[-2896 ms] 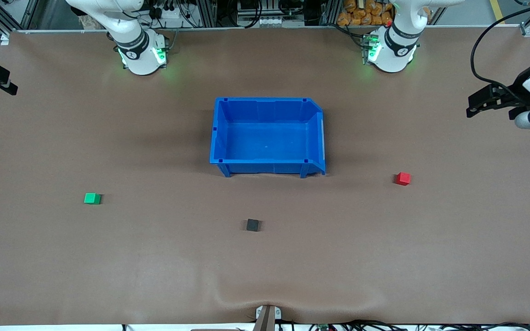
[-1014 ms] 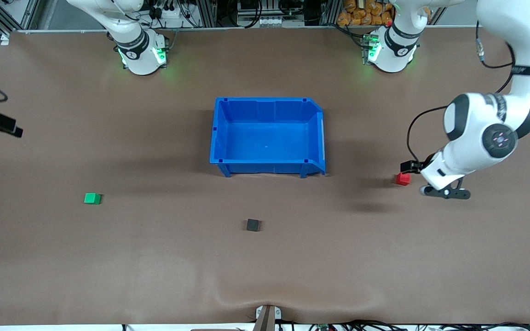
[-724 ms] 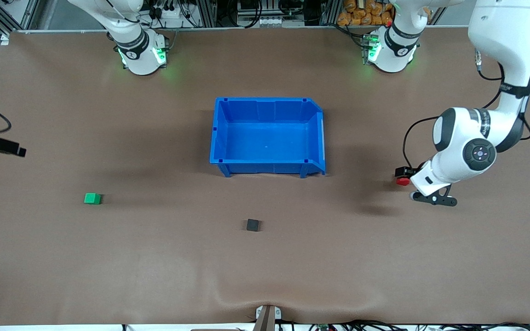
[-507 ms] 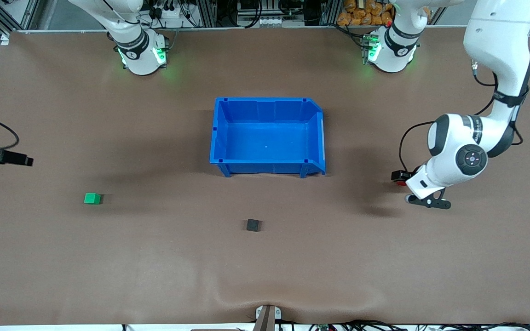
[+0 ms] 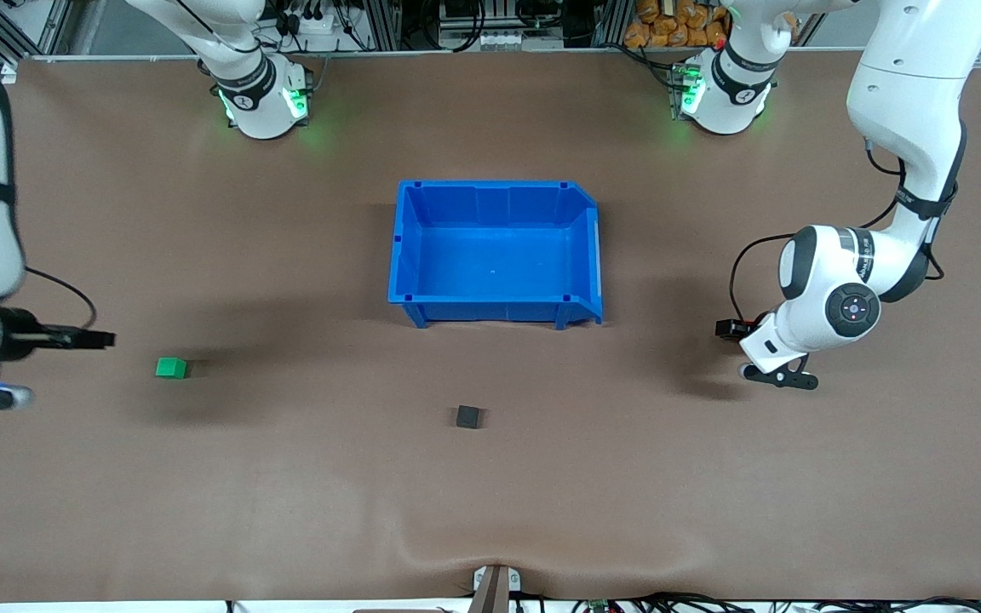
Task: Attach green and red cubes to black cube
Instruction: 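Grasp the red cube with the left gripper while the right gripper grasps green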
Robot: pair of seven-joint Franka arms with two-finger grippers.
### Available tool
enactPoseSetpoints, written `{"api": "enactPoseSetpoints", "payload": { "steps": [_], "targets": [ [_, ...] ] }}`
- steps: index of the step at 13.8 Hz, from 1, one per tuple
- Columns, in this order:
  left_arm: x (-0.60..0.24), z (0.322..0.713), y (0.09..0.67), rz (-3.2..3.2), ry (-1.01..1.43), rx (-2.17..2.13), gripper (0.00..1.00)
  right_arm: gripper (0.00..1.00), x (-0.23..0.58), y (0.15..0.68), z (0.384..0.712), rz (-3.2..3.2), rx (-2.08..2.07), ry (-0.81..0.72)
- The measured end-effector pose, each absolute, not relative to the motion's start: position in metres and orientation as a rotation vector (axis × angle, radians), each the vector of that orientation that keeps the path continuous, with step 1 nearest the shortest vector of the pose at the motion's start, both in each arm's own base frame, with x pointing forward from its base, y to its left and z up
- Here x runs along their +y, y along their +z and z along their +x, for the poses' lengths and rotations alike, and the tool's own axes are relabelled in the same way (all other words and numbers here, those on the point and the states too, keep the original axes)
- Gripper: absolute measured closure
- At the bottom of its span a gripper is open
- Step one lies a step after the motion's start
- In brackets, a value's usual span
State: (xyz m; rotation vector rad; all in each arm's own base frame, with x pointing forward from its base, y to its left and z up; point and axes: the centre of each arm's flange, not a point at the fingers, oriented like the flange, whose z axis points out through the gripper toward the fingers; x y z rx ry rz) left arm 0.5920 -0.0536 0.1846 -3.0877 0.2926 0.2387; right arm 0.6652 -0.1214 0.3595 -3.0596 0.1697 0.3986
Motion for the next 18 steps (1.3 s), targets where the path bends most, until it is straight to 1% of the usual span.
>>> {"api": "enactPoseSetpoints", "payload": {
  "steps": [3,5,6,7,8,9,13,15,18],
  "targets": [
    [-0.054,0.591,0.179,-3.087,0.252,0.295,0.0,0.0,-0.123,0.327,0.675,-3.067,0.171,0.367],
    [-0.054,0.59,0.176,-3.086,0.26,0.296,0.18,0.0,-0.129,0.31,0.677,-3.067,0.184,0.367],
    [-0.054,0.59,0.175,-3.086,0.263,0.298,0.3,0.0,-0.132,0.302,0.678,-3.067,0.191,0.368],
    [-0.054,0.59,0.175,-3.086,0.264,0.3,0.4,0.0,-0.136,0.292,0.678,-3.067,0.199,0.368],
    [-0.054,0.59,0.175,-3.086,0.263,0.3,0.52,0.0,-0.139,0.283,0.678,-3.068,0.207,0.361],
    [-0.053,0.591,0.176,-3.085,0.259,0.3,0.61,0.0,-0.142,0.271,0.677,-3.067,0.214,0.364],
    [-0.053,0.598,0.183,-3.09,0.224,0.264,0.6,0.0,-0.149,0.227,0.669,-3.062,0.234,0.387],
    [-0.053,0.612,0.198,-3.097,0.163,0.148,0.6,0.0,-0.147,0.212,0.664,-3.055,0.233,0.413],
    [-0.06,0.63,0.223,-3.101,0.093,-0.027,0.6,0.0,-0.14,0.187,0.657,-3.06,0.222,0.385]
  ]
}}
